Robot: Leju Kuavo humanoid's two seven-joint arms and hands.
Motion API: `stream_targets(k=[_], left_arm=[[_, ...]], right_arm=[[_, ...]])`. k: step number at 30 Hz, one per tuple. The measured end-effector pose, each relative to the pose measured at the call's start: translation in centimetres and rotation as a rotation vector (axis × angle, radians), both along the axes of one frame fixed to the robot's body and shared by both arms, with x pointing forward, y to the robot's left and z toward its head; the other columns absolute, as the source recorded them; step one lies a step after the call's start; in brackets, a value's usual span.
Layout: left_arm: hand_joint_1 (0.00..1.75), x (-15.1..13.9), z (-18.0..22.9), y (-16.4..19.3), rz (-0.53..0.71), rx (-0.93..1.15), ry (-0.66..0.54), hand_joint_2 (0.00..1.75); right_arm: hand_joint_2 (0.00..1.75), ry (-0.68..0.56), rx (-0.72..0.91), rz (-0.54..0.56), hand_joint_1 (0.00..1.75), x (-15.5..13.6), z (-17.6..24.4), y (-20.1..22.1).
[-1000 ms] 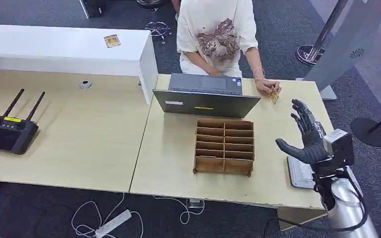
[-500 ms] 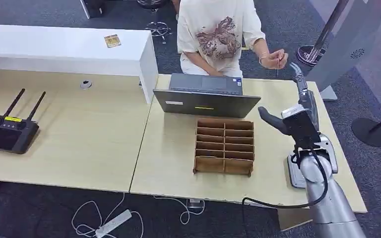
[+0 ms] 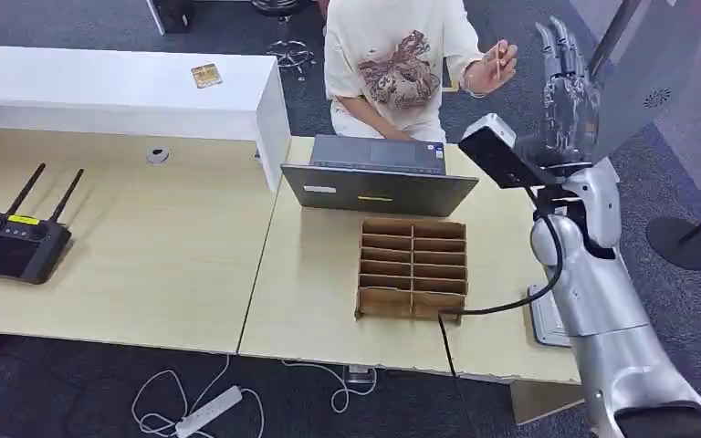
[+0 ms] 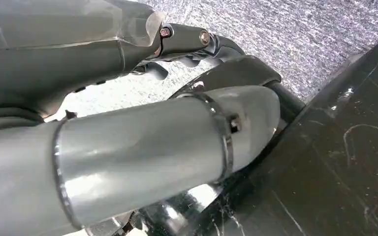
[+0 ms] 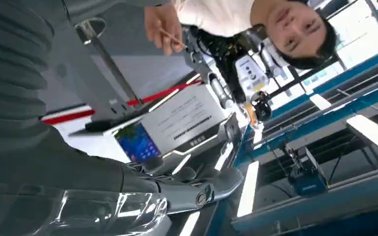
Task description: Pass the card to the sensor for recognition and then transmit it.
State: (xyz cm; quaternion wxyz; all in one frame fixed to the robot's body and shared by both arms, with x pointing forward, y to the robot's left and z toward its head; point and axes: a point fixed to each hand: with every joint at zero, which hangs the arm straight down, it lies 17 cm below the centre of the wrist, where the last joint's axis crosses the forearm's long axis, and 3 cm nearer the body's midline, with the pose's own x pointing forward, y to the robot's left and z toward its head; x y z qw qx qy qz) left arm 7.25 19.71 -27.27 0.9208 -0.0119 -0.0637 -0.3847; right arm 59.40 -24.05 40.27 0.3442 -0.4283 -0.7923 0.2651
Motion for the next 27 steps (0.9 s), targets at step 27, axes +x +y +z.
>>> stream_targets(k=[27], left_arm=[[0.0, 0.1, 0.1, -0.1, -0.02, -0.01, 0.01, 0.0]], right_arm=[[1.75, 0.289, -0.275, -0.261, 0.0, 8.4, 0.1, 0.4]])
